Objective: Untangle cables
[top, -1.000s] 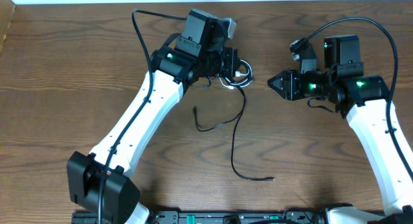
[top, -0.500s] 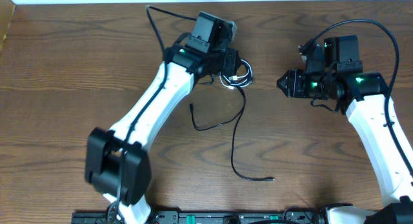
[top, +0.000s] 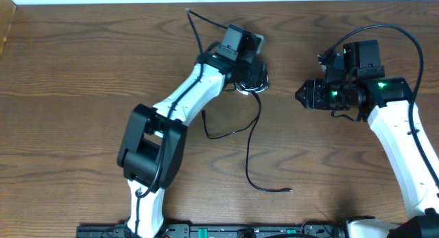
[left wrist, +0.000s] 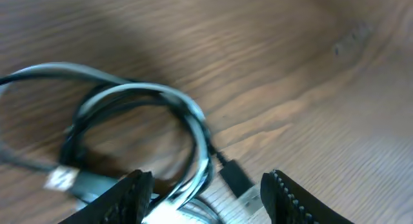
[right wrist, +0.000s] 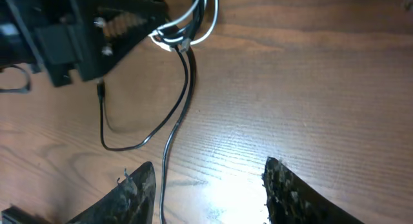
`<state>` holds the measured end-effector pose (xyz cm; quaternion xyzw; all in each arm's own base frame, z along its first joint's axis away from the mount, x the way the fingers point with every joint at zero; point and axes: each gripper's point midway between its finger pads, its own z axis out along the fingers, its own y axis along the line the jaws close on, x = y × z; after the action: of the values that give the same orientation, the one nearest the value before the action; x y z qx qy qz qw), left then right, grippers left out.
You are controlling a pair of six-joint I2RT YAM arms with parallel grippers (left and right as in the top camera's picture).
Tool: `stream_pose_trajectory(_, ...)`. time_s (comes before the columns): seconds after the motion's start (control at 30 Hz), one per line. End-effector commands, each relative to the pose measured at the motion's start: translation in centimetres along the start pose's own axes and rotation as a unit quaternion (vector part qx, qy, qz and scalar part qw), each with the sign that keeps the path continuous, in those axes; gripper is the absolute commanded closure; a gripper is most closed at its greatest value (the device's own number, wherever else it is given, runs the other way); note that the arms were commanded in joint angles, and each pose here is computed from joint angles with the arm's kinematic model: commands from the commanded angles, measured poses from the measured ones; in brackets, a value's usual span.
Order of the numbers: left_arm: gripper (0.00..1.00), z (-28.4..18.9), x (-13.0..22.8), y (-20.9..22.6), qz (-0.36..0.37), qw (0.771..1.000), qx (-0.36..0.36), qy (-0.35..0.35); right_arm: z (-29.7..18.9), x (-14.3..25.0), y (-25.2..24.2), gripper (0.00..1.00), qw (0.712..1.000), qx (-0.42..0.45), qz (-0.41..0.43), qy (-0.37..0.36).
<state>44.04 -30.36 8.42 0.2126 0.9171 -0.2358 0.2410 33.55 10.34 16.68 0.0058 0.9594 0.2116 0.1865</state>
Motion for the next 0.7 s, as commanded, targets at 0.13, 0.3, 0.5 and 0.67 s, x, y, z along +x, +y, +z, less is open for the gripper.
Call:
stream_pose_trajectory(0.13, 0.42, 3.7, 1.9, -0.8, 0.064, 0.998, -0.013, 0.022, -0.1, -0.1, -0.2, 0.56, 1.0, 0.004, 0.003, -0.002)
stream_pose_trajectory(0.3, 0.42, 4.9, 2.1, -0.4, 0.066, 0.998, -0.016, 0.019, -0.1, -0.2, -0.2, 0.55, 1.0, 0.004, 0.001, -0.004)
stream_pose_trajectory(0.5, 0.55, 6.7, 4.0, 0.3, 0.061, 0.997, -0.018, 0.045, -0.1, -0.2, -0.2, 0.55, 1.0, 0.003, 0.001, -0.004)
stream_pose_trajectory(0.67, 0.74, 6.3, 4.7, 0.3, 0.049, 0.997, -0.02, 0.059, -0.1, -0.2, -0.2, 0.54, 1.0, 0.004, 0.002, -0.005)
